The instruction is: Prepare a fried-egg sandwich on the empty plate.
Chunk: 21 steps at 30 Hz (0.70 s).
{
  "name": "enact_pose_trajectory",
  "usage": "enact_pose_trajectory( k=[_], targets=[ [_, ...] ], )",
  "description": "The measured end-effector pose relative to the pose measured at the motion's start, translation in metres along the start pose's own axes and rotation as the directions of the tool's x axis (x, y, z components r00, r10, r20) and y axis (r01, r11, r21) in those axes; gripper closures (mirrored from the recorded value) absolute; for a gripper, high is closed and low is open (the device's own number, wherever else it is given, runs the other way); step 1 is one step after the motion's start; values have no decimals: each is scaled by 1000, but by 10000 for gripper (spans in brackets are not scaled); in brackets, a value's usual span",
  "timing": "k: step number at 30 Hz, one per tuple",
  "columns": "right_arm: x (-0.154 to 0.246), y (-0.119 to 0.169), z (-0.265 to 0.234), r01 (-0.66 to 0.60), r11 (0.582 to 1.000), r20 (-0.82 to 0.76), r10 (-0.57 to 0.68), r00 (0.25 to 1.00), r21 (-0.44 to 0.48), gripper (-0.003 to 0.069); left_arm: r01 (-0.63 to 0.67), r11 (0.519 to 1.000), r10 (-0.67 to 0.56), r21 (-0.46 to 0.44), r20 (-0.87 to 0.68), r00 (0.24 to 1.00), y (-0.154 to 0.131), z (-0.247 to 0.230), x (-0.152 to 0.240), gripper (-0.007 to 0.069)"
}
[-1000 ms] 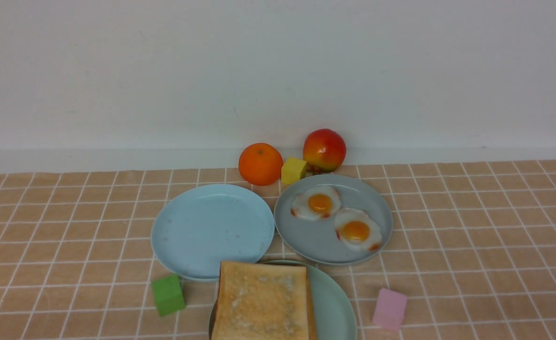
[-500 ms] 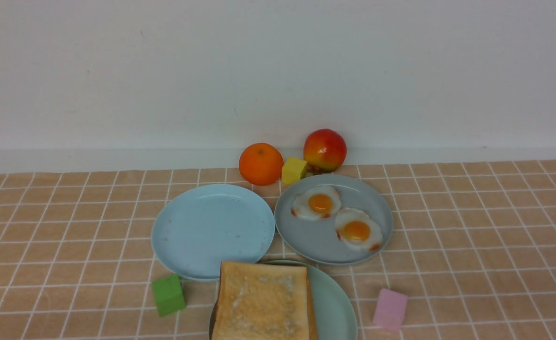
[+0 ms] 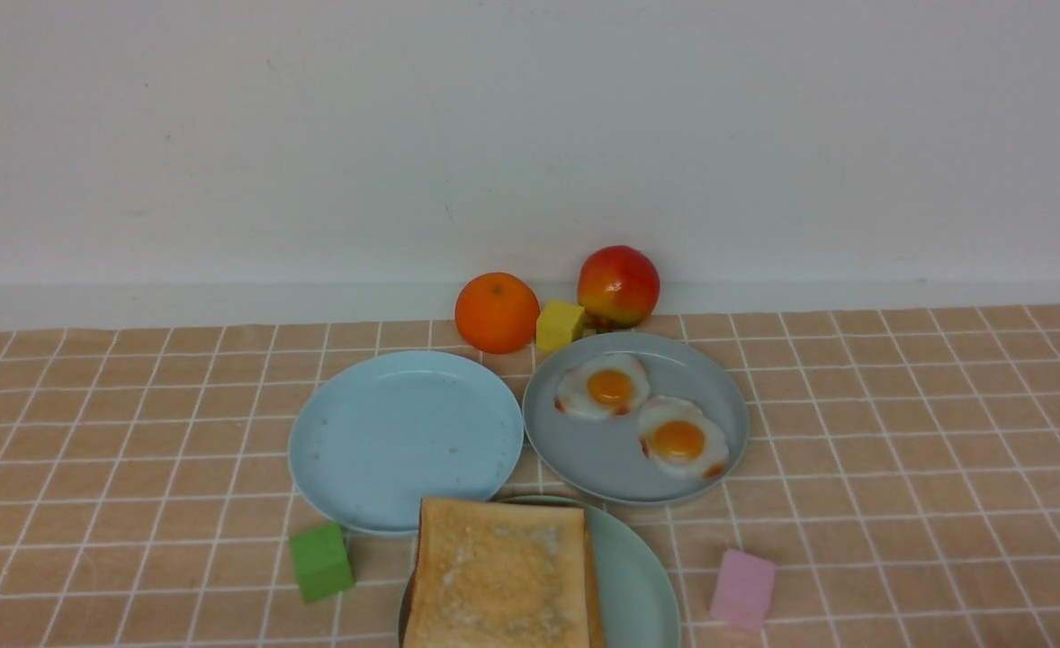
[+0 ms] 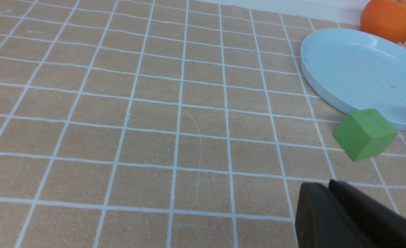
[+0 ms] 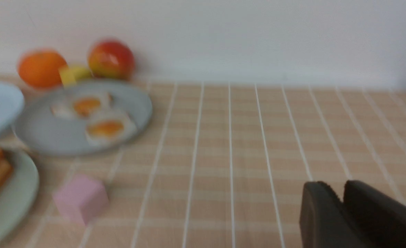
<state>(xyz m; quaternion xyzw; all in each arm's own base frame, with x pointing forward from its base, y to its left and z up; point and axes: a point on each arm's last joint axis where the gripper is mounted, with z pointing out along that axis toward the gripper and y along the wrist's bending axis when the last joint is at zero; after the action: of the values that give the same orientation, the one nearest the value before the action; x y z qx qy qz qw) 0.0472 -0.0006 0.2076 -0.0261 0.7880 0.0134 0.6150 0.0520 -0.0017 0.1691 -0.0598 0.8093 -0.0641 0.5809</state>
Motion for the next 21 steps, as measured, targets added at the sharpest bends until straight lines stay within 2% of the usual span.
enact_pose_trajectory(
  k=[1, 3, 9, 17, 21],
  targets=[
    [19, 0, 7, -8, 1000, -62, 9, 998, 15, 530, 0, 1000, 0, 0, 1, 1000, 0, 0, 0, 575],
    [32, 0, 11, -11, 1000, -101, 13, 995, 18, 529, 0, 1000, 0, 0, 1, 1000, 0, 0, 0, 574],
    [31, 1, 13, -12, 1000, -60, 13, 998, 14, 522, 0, 1000, 0, 0, 2, 1000, 0, 0, 0, 570],
    [31, -2, 13, -31, 996, -57, 36, 998, 81, 514, 0, 1000, 0, 0, 1, 1000, 0, 0, 0, 561],
    [31, -1, 13, -32, 996, -58, 37, 998, 80, 510, 0, 1000, 0, 0, 1, 1000, 0, 0, 0, 555]
  ],
)
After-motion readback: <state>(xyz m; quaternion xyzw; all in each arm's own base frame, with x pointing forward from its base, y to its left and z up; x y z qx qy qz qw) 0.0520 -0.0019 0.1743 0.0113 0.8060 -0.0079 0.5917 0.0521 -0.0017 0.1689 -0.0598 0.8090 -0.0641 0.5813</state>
